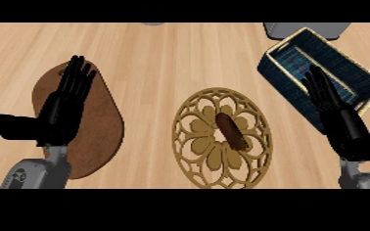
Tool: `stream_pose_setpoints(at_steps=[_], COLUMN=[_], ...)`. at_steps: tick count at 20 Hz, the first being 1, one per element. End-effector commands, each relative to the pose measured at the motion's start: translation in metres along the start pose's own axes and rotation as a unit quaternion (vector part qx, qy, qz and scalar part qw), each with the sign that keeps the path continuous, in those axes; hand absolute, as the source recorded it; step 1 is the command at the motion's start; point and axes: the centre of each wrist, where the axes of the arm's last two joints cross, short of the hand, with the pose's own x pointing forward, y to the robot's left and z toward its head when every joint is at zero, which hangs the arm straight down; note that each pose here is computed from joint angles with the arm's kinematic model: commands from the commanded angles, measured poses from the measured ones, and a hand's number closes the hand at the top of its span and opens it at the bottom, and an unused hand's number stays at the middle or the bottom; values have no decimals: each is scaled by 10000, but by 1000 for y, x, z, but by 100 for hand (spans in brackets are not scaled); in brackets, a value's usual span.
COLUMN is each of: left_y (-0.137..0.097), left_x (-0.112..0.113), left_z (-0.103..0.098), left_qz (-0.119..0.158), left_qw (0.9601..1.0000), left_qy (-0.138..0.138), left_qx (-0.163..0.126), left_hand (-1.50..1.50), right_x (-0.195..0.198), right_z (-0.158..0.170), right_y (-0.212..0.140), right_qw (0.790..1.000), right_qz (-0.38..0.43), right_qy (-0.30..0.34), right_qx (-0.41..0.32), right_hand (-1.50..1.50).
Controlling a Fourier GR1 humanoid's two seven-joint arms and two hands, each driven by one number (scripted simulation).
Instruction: Pick the sweet potato from the placemat and place it in the basket
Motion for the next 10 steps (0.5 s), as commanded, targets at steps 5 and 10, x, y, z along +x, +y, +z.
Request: stream_pose_setpoints(at_steps=[5, 10], left_y=[23, 18], left_x=[-2, -16], left_z=[-14, -10], left_qz=[-1108, -1211], left_qw=[9915, 9850], left_qy=[667, 1168], left_qx=[-164, -379], left_hand=[0, 0], right_x=[75, 103], right_z=[-75, -60], right_y=[69, 112], right_qw=[9496, 7875], right_qz=[295, 2303], right_qy=[-1181, -1994], right_qx=[2887, 5358], right_hand=[150, -150])
